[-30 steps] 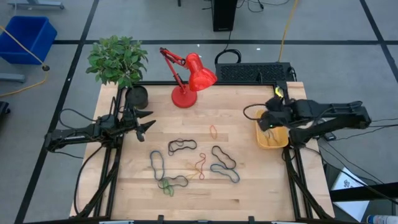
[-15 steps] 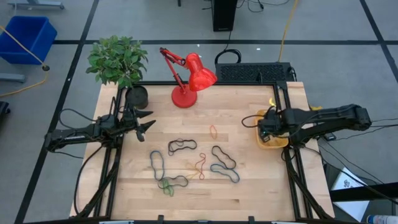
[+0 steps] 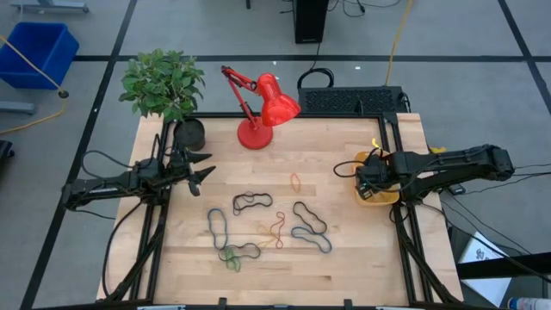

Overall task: Pick and place rubber bands into bin
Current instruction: Put the white rubber band into the yellow bin, then put the top right black rubber band into the yellow bin

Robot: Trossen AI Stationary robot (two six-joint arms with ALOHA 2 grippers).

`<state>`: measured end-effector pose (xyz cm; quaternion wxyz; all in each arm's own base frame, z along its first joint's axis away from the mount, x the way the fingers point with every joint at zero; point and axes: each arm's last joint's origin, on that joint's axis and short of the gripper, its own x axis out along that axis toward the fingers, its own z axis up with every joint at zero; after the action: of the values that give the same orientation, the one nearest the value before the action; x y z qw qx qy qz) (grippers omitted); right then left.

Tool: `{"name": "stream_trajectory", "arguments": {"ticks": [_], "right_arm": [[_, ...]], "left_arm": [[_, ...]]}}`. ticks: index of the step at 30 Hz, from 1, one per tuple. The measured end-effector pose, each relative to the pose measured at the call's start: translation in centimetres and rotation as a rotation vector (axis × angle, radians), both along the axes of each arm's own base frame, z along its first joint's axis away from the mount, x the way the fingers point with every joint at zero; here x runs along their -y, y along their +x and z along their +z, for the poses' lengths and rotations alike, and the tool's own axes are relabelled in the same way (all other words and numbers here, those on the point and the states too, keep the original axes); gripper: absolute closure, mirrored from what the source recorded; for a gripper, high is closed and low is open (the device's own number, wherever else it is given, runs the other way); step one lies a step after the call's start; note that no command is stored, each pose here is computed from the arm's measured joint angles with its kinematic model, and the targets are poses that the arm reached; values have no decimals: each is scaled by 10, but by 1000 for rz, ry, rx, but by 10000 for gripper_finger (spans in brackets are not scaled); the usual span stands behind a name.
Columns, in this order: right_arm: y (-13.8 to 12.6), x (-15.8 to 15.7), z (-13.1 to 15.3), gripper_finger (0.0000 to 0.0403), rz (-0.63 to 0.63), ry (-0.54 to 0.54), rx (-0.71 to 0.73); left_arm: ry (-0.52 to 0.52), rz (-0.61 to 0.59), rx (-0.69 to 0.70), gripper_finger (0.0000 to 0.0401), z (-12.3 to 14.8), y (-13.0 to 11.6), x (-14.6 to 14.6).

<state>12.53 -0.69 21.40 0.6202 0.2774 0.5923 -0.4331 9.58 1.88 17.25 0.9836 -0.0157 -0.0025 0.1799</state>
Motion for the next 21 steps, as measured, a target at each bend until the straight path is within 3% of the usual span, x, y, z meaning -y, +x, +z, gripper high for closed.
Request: {"name": "stream_trajectory", "arguments": {"ticks": [7,11,15,21], "right_arm": [[-1,1,11,252,-9,-28,26],[3,2,23,248,0,-69,128],[18,2,40,250,142,-86,352],[53,-2,71,250,412,-91,848]], "left_arm": [[0,0,0,173,0,0,0],[0,-1,0,173,0,0,0],[0,-1,0,173,0,0,0],[0,0,0,173,0,0,0]]}}
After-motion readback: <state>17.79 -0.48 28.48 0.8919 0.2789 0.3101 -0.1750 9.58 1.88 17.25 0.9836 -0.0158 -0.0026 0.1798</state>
